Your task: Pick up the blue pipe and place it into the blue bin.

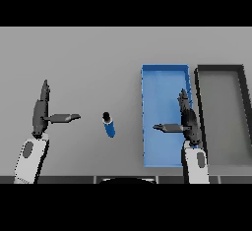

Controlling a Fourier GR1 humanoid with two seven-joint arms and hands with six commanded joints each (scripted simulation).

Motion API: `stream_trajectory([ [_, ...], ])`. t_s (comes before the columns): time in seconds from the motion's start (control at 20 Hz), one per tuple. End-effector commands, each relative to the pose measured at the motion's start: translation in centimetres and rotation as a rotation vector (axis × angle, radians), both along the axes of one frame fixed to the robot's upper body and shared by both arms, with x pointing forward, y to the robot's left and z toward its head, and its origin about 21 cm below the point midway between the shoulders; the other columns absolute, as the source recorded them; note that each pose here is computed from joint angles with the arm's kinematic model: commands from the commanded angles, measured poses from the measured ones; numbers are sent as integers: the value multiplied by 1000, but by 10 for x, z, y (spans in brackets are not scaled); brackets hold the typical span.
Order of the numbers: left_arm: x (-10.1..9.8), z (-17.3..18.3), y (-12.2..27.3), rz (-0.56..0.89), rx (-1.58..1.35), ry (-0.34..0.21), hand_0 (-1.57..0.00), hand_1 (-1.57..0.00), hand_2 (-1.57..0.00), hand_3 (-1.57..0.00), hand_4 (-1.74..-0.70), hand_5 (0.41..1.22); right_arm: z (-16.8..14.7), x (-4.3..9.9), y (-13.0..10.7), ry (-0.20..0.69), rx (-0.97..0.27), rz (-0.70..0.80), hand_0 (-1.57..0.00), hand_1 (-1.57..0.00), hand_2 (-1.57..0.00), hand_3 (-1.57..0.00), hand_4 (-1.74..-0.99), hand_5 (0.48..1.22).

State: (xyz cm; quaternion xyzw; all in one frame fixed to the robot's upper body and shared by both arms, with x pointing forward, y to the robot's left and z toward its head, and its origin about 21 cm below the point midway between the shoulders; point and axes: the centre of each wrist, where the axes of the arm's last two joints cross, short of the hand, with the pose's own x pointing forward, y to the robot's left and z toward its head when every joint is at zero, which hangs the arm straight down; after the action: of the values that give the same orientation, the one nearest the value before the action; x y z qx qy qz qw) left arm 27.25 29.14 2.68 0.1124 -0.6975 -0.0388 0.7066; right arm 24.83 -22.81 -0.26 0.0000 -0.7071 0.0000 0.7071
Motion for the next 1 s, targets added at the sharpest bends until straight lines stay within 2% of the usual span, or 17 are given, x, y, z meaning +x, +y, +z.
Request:
stream_trajectory([
  [0.0,0,0,0,0,0,-5,1,1,1,1,-1186,605,0,0,0,0,0,-1,1,1,1,1,-1254,598],
  [0.25,2,0,-3,-1,1,-11,1,1,1,1,-1186,605,0,1,-2,4,-6,-3,1,1,1,1,-1254,598],
  [0.3,-5,-1,10,-136,37,3,1,1,1,1,-1186,605,1,-10,-9,-33,-126,48,1,1,1,1,-1254,598],
  [0.35,-10,-2,24,-213,63,25,1,1,1,1,-1188,606,1,-18,-14,-45,-188,80,1,1,1,1,-1255,597],
  [0.45,-13,-2,40,-289,77,53,1,1,1,1,-1189,604,5,-28,-17,-57,-259,110,1,1,1,1,-1249,598],
  [0.65,-12,5,43,-376,98,27,1,1,1,1,-1170,605,12,-27,-14,-39,-294,134,1,1,1,1,-1228,595],
  [0.95,-34,2,19,-638,114,128,1,1,1,1,-1184,557,9,-24,-16,-54,-293,151,1,1,1,1,-1234,609],
])
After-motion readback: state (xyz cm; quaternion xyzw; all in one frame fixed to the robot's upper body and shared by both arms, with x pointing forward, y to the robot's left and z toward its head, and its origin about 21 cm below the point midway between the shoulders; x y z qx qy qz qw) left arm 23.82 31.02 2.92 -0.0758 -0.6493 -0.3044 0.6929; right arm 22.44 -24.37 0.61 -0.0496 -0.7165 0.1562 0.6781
